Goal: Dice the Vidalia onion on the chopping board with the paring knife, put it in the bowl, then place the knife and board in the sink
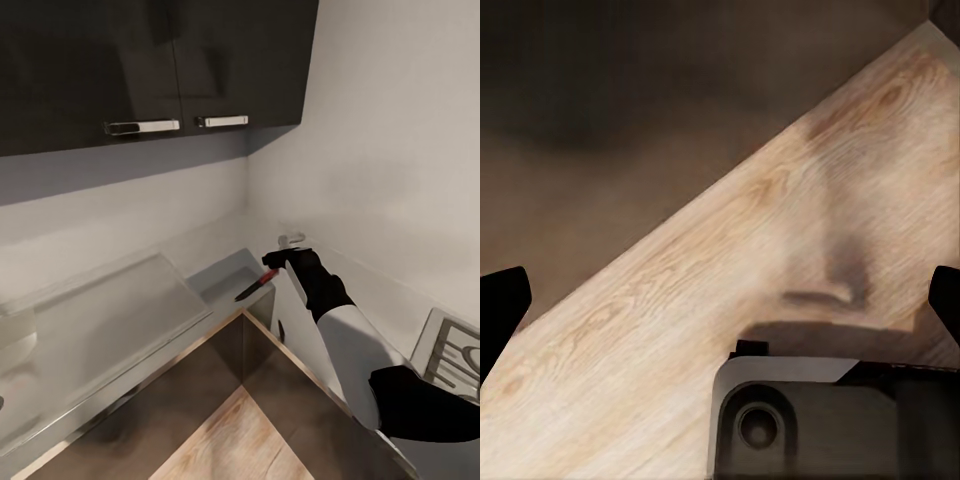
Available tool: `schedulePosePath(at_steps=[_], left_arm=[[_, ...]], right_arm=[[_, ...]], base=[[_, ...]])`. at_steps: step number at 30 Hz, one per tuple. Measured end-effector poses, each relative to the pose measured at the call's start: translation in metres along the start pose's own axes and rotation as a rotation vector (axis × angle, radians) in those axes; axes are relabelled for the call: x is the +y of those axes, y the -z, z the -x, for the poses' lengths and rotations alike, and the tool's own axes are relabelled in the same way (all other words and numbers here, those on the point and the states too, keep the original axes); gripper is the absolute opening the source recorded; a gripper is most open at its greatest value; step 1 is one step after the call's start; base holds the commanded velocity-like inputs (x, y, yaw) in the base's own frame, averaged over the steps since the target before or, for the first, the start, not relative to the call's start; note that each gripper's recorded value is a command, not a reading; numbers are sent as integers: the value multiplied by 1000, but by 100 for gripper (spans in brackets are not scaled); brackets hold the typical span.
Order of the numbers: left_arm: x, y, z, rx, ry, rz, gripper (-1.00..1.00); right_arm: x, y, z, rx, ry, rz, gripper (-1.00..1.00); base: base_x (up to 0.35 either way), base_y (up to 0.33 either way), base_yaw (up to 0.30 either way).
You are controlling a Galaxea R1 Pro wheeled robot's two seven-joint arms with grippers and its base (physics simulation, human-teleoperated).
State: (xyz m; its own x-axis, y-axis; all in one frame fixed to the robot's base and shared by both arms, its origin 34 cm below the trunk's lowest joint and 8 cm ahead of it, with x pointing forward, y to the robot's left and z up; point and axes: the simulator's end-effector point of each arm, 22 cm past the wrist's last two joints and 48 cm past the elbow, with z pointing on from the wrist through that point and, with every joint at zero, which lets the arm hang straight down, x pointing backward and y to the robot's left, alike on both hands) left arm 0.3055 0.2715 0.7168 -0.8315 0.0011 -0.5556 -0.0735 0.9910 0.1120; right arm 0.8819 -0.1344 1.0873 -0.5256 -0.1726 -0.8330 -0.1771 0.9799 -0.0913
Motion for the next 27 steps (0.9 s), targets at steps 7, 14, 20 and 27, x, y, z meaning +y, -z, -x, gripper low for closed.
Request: schedulePosePath(at_steps=[7,14,20,27], left_arm=[[-6,6,-54,118,-14,-2,100],[-4,35,-159,346,-47,-3,100],[-2,52,-198,433,-50,1,100],[-13,54,-199,436,-25,-6,100]], right_arm=[[-3,0,0,0,3,-7,100],[-2,0,0,-2,3,-7,100],[-9,-1,0,-11,4,-13,100],[-30,-2,9,-70,6,-27,100]], base=[[30,0,0],[1,0,0],[0,0,0],[0,0,0]])
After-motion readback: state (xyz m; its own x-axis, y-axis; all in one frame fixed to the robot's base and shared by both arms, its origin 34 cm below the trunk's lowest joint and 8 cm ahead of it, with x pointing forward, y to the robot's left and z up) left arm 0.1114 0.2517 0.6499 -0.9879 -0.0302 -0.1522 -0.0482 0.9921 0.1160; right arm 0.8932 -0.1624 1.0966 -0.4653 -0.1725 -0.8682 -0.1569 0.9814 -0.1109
